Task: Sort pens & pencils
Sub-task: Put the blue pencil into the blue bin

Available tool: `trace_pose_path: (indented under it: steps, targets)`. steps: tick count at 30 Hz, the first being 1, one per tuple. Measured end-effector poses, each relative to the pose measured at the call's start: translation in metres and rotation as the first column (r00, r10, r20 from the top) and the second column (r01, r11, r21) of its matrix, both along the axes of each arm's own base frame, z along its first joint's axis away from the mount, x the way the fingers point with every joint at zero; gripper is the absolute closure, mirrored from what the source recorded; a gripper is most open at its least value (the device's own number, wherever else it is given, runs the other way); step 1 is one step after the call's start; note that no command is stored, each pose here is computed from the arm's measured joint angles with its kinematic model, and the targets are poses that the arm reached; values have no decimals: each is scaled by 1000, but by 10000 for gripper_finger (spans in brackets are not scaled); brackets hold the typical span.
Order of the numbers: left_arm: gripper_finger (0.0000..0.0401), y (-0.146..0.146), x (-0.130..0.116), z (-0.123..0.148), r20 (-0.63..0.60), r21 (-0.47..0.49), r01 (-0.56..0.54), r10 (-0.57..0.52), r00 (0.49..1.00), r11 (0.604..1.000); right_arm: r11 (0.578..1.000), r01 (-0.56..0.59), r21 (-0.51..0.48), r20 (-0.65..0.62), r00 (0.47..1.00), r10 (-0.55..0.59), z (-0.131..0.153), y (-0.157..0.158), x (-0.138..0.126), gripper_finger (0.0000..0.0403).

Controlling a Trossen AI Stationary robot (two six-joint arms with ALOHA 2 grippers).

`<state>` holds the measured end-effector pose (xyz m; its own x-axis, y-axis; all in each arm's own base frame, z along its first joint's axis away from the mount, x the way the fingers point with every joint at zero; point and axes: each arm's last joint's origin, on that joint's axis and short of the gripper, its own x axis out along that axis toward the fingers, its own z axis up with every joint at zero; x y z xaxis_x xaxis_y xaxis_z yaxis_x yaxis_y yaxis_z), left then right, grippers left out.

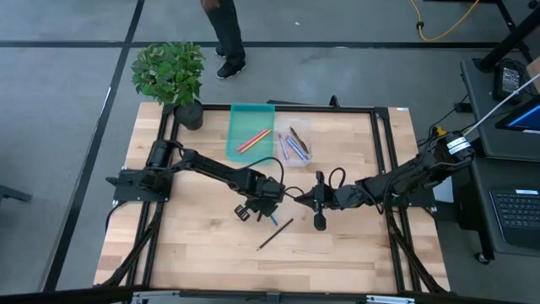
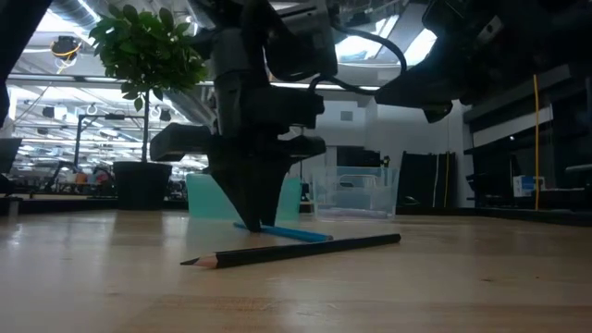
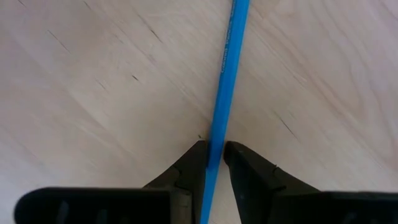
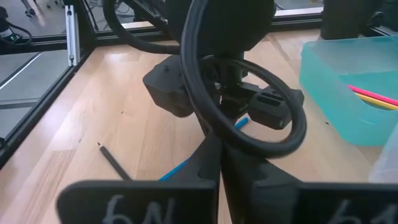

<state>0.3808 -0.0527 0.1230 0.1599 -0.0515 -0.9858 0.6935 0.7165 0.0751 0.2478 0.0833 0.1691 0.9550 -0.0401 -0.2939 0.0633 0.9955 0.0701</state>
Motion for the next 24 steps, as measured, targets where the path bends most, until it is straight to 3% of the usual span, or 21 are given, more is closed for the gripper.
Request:
trace_pose_path:
  steps: [13, 24]
  targets:
    - [335, 0, 1, -3, -28, -34, -53, 53, 998, 998, 1000, -1, -3, 0, 1000, 1, 0, 0, 0, 380]
    - [391, 3, 2, -3, -35, -53, -102, 100, 994, 993, 1000, -1, -3, 0, 1000, 1, 0, 0, 0, 380]
